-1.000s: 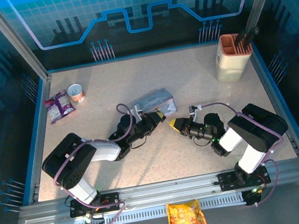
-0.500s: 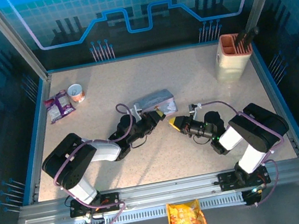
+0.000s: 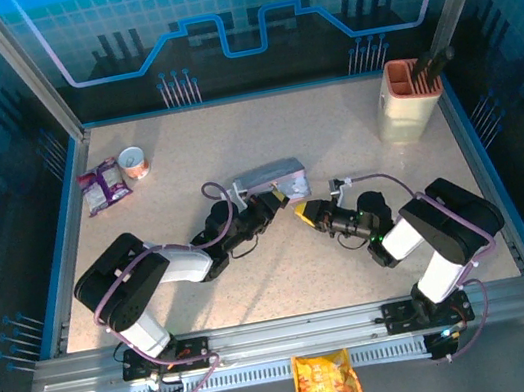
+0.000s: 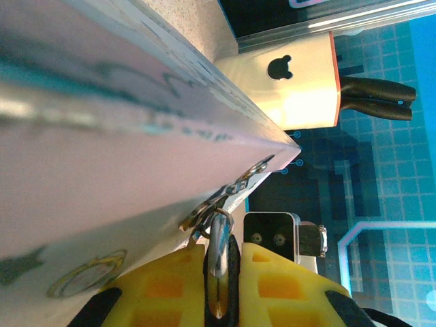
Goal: Unlock a padlock with a key
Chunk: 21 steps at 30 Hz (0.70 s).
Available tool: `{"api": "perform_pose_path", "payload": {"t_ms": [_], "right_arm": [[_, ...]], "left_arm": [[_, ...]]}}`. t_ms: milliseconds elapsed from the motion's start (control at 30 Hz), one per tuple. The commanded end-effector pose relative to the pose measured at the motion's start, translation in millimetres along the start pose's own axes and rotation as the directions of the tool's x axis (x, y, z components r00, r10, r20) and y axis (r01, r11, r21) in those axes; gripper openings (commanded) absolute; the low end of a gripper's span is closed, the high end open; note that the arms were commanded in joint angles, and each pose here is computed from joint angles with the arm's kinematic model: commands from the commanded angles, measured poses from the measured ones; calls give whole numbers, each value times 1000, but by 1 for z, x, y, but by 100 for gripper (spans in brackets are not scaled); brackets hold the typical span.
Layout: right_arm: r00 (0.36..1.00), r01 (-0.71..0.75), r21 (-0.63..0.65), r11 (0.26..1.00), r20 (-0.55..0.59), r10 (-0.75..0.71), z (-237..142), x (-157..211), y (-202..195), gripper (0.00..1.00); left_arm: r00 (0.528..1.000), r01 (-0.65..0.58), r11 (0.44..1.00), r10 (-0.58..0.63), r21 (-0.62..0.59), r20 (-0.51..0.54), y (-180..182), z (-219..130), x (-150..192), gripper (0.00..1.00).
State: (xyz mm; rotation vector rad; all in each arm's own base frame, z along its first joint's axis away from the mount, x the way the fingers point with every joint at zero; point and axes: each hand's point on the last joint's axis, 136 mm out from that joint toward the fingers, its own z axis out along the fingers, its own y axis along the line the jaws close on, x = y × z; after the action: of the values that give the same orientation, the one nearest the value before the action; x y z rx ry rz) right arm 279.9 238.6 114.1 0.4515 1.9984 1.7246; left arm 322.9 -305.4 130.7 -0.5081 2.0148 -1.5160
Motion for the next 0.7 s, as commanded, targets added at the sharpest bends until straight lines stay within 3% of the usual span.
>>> {"api": "perform_pose_path", "payload": {"t_ms": [0, 267, 667], "right_arm": [[996, 71, -74, 995, 67, -66, 4, -24, 27, 0], [997, 36, -54, 998, 71, -32, 0, -33, 17, 0], [998, 59, -51, 997, 23, -58, 15, -2, 18, 0]], "left_arm": [[979, -10, 978, 52, 209, -198, -59, 0, 51, 0], [976, -8, 978, 53, 209, -211, -59, 1, 54, 0], [978, -9, 976, 54, 217, -201, -65, 6, 53, 0]]}}
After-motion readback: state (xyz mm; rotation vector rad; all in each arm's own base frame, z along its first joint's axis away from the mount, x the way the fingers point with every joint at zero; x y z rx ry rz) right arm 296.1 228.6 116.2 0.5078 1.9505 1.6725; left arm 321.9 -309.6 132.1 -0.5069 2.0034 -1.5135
